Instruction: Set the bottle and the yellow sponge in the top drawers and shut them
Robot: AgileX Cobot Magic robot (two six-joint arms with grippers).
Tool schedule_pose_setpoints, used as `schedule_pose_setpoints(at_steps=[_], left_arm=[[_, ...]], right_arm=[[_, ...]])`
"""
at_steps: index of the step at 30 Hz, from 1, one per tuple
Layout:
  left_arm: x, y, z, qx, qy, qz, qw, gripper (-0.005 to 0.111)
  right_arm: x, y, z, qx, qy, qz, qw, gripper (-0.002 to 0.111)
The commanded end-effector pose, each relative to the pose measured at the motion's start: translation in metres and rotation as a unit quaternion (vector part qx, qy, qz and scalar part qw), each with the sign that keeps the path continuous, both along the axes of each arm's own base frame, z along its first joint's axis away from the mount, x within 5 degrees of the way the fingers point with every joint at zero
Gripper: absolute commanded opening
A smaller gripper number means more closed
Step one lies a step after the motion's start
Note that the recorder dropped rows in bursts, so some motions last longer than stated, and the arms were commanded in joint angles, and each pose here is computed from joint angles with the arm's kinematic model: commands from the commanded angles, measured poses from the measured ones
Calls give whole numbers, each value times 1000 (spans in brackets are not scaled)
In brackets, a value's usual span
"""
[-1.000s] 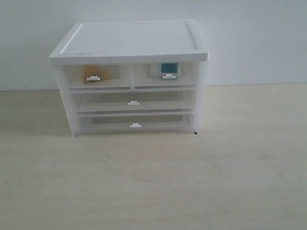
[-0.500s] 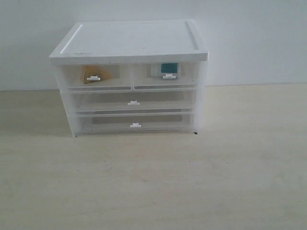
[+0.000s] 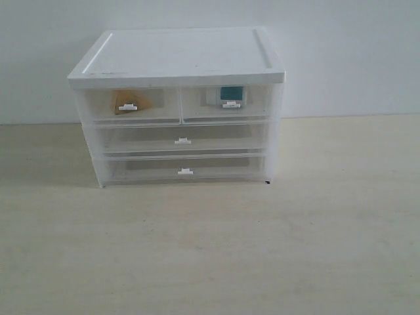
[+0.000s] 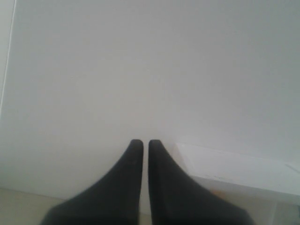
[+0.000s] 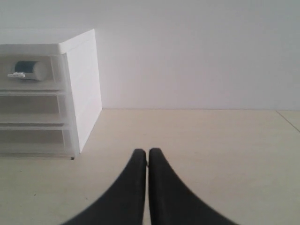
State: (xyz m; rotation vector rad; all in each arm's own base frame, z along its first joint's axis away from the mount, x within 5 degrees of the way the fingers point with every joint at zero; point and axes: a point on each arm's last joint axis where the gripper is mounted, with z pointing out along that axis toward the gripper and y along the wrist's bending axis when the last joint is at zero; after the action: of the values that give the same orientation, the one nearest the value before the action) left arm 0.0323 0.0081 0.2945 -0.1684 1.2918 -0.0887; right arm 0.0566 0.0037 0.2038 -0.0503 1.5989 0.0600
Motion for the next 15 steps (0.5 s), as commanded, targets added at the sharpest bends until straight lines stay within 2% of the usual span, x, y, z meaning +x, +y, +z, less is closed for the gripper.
schedule_pose_setpoints(at_steps=[1, 4, 15], left_arm=[[0, 0, -1, -6, 3, 1, 1000, 4], [0, 0, -1, -6, 3, 1, 1000, 4], [0, 0, -1, -6, 3, 1, 1000, 4]], right_arm=[[0, -1, -1, 1, 0, -5, 1000, 0], [0, -1, -2, -28, 4, -5, 1000, 0], [-3, -2, -21, -28, 107, -11, 994, 0]])
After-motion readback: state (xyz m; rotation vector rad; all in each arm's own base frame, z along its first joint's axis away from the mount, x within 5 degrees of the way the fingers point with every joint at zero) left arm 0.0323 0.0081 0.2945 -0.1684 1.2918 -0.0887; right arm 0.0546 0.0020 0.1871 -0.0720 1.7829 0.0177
